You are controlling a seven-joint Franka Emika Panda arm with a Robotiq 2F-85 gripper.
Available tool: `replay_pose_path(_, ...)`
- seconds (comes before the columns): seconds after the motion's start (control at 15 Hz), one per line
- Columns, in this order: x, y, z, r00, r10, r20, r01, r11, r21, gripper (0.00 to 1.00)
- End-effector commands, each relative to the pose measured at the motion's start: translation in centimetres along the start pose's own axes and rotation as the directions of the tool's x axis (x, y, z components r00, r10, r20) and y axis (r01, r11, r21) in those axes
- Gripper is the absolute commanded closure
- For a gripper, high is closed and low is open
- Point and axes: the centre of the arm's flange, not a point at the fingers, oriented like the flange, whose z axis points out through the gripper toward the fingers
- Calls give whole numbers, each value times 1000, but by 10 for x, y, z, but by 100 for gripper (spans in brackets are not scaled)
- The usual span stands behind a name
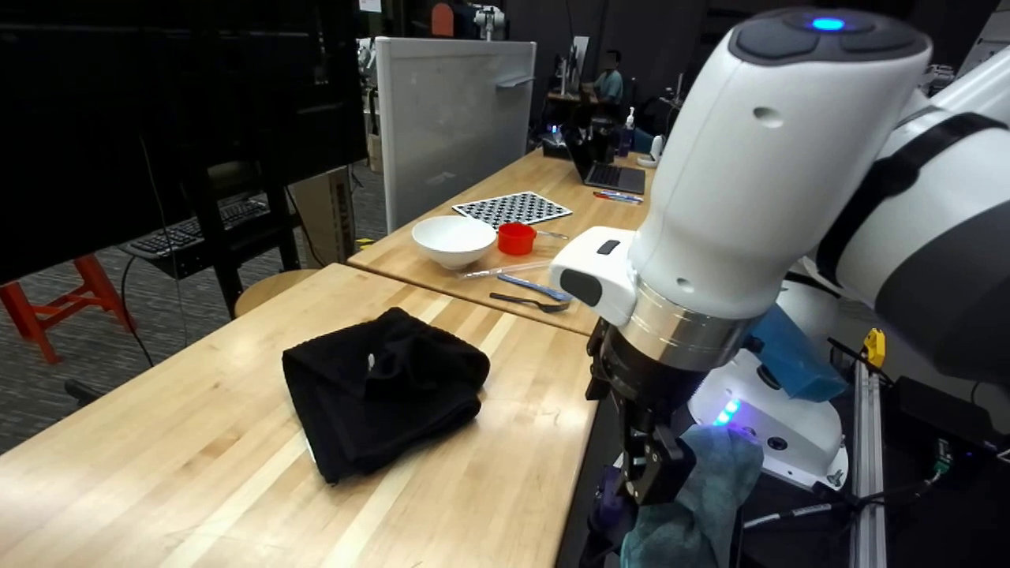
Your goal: Move the black item closer to the bowl
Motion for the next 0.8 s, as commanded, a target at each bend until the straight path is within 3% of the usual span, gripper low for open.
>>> replay_pose_path(0.0, 0, 0, 0, 1000, 0, 0, 0, 1000, 0, 0)
replay_pose_path(0.4, 57, 63, -65, 994, -106, 31, 108, 991, -82, 0)
replay_pose_path(0.53, 79, 76, -83, 988, -150, 46, 152, 986, -60, 0)
replay_pose_path(0.73, 128, 68, -95, 963, -261, 65, 259, 965, 28, 0)
